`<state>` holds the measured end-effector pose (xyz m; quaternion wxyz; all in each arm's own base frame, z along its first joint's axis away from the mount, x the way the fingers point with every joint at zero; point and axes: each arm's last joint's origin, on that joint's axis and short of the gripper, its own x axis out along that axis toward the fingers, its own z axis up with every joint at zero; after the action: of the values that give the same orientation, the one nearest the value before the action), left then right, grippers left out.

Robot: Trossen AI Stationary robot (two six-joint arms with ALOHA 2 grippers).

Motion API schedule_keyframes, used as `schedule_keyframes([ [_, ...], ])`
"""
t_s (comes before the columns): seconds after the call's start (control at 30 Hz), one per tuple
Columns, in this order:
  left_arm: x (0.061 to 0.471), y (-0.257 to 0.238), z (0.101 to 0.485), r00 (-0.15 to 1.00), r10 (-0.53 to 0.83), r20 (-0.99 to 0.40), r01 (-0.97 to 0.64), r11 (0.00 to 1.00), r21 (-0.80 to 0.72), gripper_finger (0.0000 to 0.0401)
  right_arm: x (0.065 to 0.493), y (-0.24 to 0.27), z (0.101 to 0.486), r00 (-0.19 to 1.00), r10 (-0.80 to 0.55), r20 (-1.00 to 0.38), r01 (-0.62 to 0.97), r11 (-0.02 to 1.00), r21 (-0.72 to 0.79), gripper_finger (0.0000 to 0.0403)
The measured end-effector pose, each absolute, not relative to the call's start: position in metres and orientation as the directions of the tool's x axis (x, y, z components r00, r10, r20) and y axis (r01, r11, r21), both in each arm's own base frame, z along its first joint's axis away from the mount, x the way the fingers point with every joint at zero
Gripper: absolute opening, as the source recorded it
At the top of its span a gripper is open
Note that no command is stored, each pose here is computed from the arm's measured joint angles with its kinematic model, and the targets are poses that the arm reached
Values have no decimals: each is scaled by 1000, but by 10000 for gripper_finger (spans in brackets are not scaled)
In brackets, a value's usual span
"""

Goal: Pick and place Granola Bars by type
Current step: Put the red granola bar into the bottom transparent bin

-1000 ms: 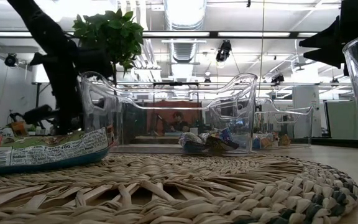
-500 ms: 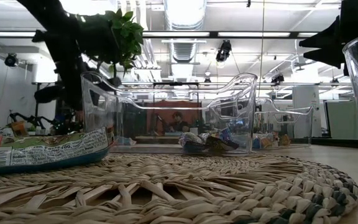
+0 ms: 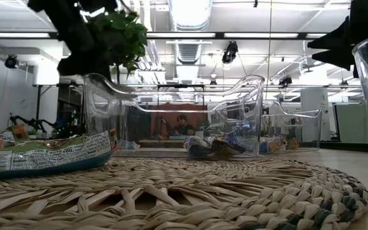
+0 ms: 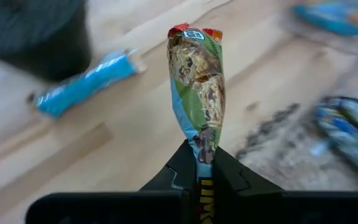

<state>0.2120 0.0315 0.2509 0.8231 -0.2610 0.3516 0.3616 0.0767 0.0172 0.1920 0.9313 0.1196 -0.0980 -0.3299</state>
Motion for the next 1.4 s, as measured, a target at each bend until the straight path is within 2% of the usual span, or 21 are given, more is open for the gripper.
schedule_keyframes([
  [0.3, 225, 24, 292, 661, 284, -695, -541, 822, -179, 2, 77, 17, 192, 763, -638, 104, 591, 753, 288, 210],
  [0.47, 238, 22, 305, 777, 195, -598, -391, 894, -217, 2, 77, 17, 192, 763, -638, 104, 592, 753, 287, 210],
  [0.87, 276, 11, 332, 976, 102, -193, -162, 933, -321, 1, 77, 17, 192, 763, -638, 104, 591, 753, 289, 210],
  [1.2, 317, -8, 330, 994, 39, 107, -1, 944, -329, 1, 77, 17, 192, 763, -638, 104, 591, 753, 288, 210],
  [1.4, 335, -14, 321, 976, 39, 216, 26, 957, -290, 0, 77, 17, 192, 763, -638, 104, 592, 754, 287, 210],
])
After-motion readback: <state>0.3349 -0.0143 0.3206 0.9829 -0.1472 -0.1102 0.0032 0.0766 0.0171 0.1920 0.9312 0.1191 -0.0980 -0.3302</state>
